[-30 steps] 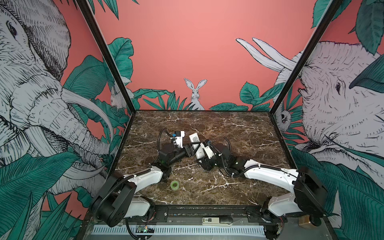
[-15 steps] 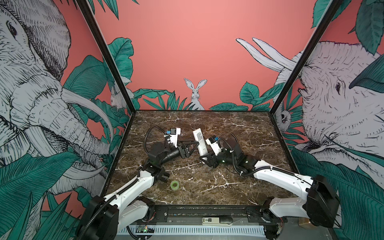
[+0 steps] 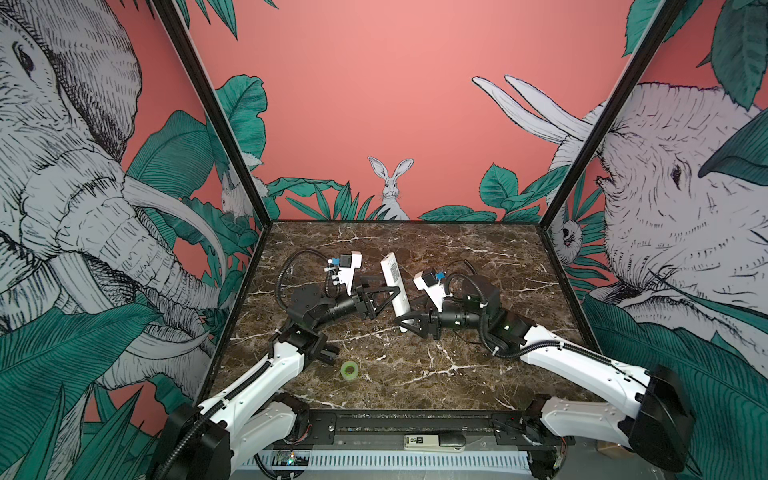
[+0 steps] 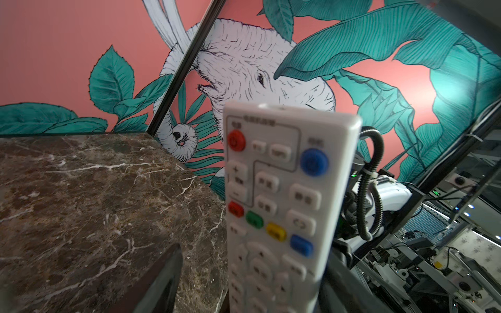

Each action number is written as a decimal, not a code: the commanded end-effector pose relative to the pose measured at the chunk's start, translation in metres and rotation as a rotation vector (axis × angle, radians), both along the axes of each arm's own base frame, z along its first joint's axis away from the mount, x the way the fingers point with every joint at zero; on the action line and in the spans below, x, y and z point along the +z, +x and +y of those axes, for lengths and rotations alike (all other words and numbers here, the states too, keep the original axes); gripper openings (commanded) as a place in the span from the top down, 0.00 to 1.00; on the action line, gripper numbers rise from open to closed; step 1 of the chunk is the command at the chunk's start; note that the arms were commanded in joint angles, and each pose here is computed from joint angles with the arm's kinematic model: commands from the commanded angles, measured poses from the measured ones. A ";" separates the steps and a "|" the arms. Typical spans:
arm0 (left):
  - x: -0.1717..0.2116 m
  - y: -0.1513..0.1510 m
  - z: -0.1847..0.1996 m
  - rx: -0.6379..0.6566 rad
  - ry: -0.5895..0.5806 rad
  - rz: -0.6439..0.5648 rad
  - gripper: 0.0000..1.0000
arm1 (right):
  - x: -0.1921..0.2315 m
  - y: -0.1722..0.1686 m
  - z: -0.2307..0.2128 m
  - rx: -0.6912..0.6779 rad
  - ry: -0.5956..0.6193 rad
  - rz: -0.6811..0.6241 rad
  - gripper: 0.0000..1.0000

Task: Load the batteries into the remote control
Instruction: 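Open the right gripper and draw it back from the closed remote, then lower the remote onto the table with the left gripper while the right gripper withdraws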

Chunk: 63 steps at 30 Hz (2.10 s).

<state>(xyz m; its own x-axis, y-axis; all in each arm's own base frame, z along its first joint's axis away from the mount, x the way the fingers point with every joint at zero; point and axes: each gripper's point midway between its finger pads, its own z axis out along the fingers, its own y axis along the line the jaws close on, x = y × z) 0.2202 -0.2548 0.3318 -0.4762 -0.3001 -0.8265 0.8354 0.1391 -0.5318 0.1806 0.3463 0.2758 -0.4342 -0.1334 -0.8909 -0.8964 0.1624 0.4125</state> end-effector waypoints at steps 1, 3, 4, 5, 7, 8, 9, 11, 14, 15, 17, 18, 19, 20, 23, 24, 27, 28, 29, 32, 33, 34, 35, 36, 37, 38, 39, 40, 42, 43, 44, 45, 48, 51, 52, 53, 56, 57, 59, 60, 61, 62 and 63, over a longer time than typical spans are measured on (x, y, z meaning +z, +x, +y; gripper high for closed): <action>0.036 -0.018 0.003 -0.064 -0.069 -0.114 0.24 | 0.037 -0.014 0.001 0.094 0.110 -0.082 0.91; 0.042 -0.024 0.004 -0.084 -0.081 -0.134 0.24 | 0.039 -0.018 0.002 0.123 0.121 -0.076 0.91; 0.044 -0.026 0.004 -0.091 -0.086 -0.141 0.24 | 0.039 -0.019 0.003 0.133 0.123 -0.073 0.91; 0.046 -0.027 0.004 -0.100 -0.089 -0.146 0.24 | 0.039 -0.020 0.003 0.145 0.126 -0.070 0.91; 0.049 -0.030 0.003 -0.116 -0.093 -0.152 0.24 | 0.040 -0.021 0.004 0.160 0.131 -0.066 0.91; 0.049 -0.031 0.003 -0.123 -0.092 -0.156 0.24 | 0.042 -0.022 0.004 0.166 0.137 -0.065 0.91; 0.049 -0.032 0.003 -0.130 -0.092 -0.156 0.24 | 0.044 -0.023 0.004 0.173 0.145 -0.066 0.91; 0.050 -0.033 0.002 -0.140 -0.093 -0.158 0.25 | 0.046 -0.024 0.004 0.182 0.155 -0.062 0.91; 0.051 -0.035 0.001 -0.154 -0.097 -0.163 0.25 | 0.047 -0.025 0.004 0.194 0.162 -0.056 0.91; 0.052 -0.035 0.001 -0.160 -0.098 -0.166 0.26 | 0.047 -0.025 0.005 0.198 0.163 -0.054 0.91; 0.052 -0.036 -0.001 -0.169 -0.097 -0.168 0.26 | 0.047 -0.025 0.005 0.207 0.163 -0.050 0.91; 0.052 -0.037 -0.002 -0.175 -0.096 -0.168 0.26 | 0.047 -0.025 0.006 0.213 0.164 -0.048 0.91; 0.052 -0.038 -0.002 -0.180 -0.095 -0.168 0.27 | 0.047 -0.025 0.007 0.217 0.165 -0.046 0.91; 0.052 -0.039 -0.003 -0.186 -0.094 -0.169 0.28 | 0.048 -0.025 0.007 0.219 0.167 -0.045 0.91; 0.052 -0.040 -0.004 -0.191 -0.091 -0.170 0.34 | 0.048 -0.025 0.008 0.224 0.174 -0.046 0.91; 0.051 -0.041 -0.005 -0.192 -0.089 -0.169 0.37 | 0.049 -0.025 0.009 0.229 0.179 -0.043 0.91; 0.050 -0.043 -0.005 -0.197 -0.086 -0.171 0.44 | 0.049 -0.025 0.011 0.237 0.185 -0.033 0.91; 0.050 -0.043 -0.005 -0.196 -0.087 -0.170 0.46 | 0.050 -0.025 0.011 0.239 0.187 -0.035 0.91; 0.050 -0.042 -0.005 -0.194 -0.087 -0.169 0.48 | 0.050 -0.025 0.011 0.239 0.187 -0.034 0.91; 0.050 -0.043 -0.005 -0.196 -0.087 -0.170 0.52 | 0.052 -0.026 0.010 0.243 0.193 -0.040 0.90; 0.050 -0.043 -0.004 -0.196 -0.087 -0.171 0.54 | 0.052 -0.025 0.010 0.242 0.192 -0.038 0.90; 0.050 -0.043 -0.005 -0.195 -0.086 -0.171 0.56 | 0.052 -0.026 0.011 0.243 0.191 -0.038 0.90; 0.050 -0.043 -0.005 -0.194 -0.085 -0.171 0.58 | 0.052 -0.026 0.011 0.243 0.190 -0.038 0.89; 0.051 -0.043 -0.005 -0.193 -0.085 -0.171 0.62 | 0.051 -0.025 0.011 0.242 0.189 -0.036 0.88; 0.050 -0.043 -0.005 -0.193 -0.085 -0.170 0.64 | 0.051 -0.025 0.011 0.241 0.189 -0.037 0.87; 0.050 -0.043 -0.005 -0.192 -0.085 -0.171 0.67 | 0.052 -0.025 0.011 0.241 0.189 -0.037 0.86; 0.050 -0.042 -0.005 -0.190 -0.085 -0.168 0.70 | 0.051 -0.025 0.010 0.239 0.189 -0.037 0.84; 0.050 -0.042 -0.005 -0.189 -0.084 -0.168 0.73 | 0.051 -0.024 0.011 0.237 0.188 -0.037 0.81; 0.050 -0.041 -0.005 -0.184 -0.080 -0.164 0.78 | 0.051 -0.024 0.011 0.230 0.186 -0.039 0.70; 0.049 -0.040 -0.006 -0.182 -0.078 -0.160 0.80 | 0.050 -0.023 0.010 0.225 0.182 -0.039 0.65; 0.049 -0.039 -0.006 -0.179 -0.076 -0.159 0.83 | 0.049 -0.023 0.011 0.222 0.179 -0.038 0.59; 0.049 -0.038 -0.006 -0.176 -0.075 -0.156 0.86 | 0.048 -0.022 0.010 0.215 0.175 -0.039 0.54; 0.049 -0.036 -0.006 -0.166 -0.069 -0.147 0.91 | 0.045 -0.019 0.009 0.193 0.164 -0.043 0.41; 0.048 -0.034 -0.006 -0.153 -0.062 -0.142 0.94 | 0.041 -0.015 0.008 0.159 0.138 -0.048 0.27; 0.048 -0.033 -0.006 -0.149 -0.057 -0.139 0.95 | 0.040 -0.014 0.007 0.152 0.132 -0.052 0.23; 0.047 -0.031 -0.006 -0.140 -0.050 -0.135 0.95 | 0.038 -0.013 0.007 0.146 0.122 -0.053 0.19; 0.040 -0.020 -0.006 -0.081 -0.001 -0.098 0.98 | 0.031 -0.011 0.004 0.120 0.089 -0.055 0.12; 0.035 -0.014 -0.007 -0.051 0.033 -0.080 0.99 | 0.028 -0.009 0.003 0.105 0.072 -0.057 0.11; 0.028 -0.003 -0.006 0.007 0.098 -0.047 1.00 | 0.021 -0.004 -0.001 0.070 0.037 -0.055 0.08; 0.023 0.002 -0.005 0.034 0.137 -0.027 1.00 | 0.017 -0.002 -0.003 0.052 0.016 -0.057 0.07; 0.021 0.006 -0.004 0.052 0.166 -0.018 1.00 | 0.013 0.001 -0.005 0.030 -0.008 -0.060 0.07; 0.018 0.011 -0.003 0.080 0.194 -0.002 1.00 | 0.010 0.005 -0.008 0.004 -0.033 -0.067 0.06; 0.015 0.015 -0.002 0.100 0.221 0.009 1.00 | 0.005 0.007 -0.012 -0.017 -0.058 -0.072 0.06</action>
<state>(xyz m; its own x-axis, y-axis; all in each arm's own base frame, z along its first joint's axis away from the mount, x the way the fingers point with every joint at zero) 0.2252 -0.2631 0.3595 -0.4612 -0.2130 -0.8614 0.8414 0.2032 -0.5007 0.1759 0.3441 0.2724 -0.4312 -0.1750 -0.8851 -0.9016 0.1191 0.4158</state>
